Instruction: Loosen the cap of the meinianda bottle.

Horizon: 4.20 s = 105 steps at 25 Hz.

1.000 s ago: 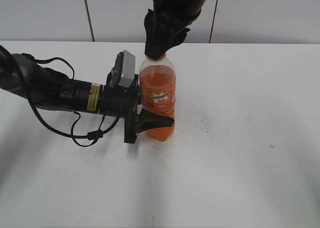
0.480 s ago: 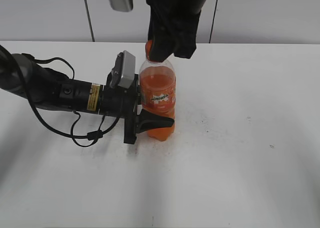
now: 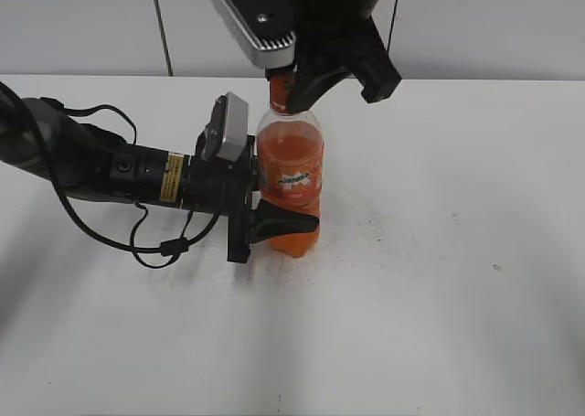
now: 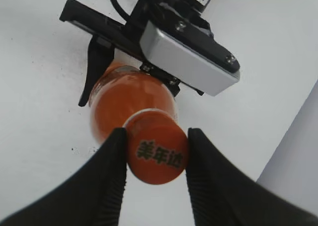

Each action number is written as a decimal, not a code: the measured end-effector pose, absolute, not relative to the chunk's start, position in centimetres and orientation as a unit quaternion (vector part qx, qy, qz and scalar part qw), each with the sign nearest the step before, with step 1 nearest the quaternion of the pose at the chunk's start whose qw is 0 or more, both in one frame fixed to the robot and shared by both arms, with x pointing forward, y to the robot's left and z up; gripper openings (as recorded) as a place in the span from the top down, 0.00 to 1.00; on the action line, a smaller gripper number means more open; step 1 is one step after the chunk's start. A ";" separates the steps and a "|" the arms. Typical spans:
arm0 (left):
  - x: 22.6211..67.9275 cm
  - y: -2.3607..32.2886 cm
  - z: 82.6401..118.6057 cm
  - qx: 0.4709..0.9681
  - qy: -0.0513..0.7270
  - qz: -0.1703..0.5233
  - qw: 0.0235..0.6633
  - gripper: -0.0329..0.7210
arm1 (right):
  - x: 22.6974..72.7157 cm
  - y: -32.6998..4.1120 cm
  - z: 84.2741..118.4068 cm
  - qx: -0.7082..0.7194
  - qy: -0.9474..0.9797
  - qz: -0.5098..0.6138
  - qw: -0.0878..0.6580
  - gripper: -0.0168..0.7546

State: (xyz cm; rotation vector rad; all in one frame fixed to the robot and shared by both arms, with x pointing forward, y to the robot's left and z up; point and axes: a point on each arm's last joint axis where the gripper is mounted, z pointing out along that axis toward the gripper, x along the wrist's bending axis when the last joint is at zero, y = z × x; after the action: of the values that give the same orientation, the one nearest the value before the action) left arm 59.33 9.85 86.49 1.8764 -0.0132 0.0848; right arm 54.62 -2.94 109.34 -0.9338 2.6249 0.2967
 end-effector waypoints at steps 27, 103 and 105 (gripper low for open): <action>59.3 9.7 86.6 0.806 -0.008 0.038 0.590 0.45 | 54.3 -3.3 109.9 -0.376 0.905 0.092 0.176 0.62; 59.4 9.8 86.5 0.807 0.006 0.032 0.590 0.45 | 53.7 -4.0 112.7 -0.640 0.733 0.020 0.228 0.63; 59.4 9.8 86.5 0.807 0.006 0.032 0.590 0.45 | 53.8 -4.0 113.7 -0.585 0.773 0.037 0.242 0.63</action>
State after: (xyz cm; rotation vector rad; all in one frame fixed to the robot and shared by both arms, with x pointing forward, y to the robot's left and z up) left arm 59.37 9.77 86.54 1.8782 0.0141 0.0746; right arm 53.75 -3.97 113.67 -1.5991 2.1150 0.1013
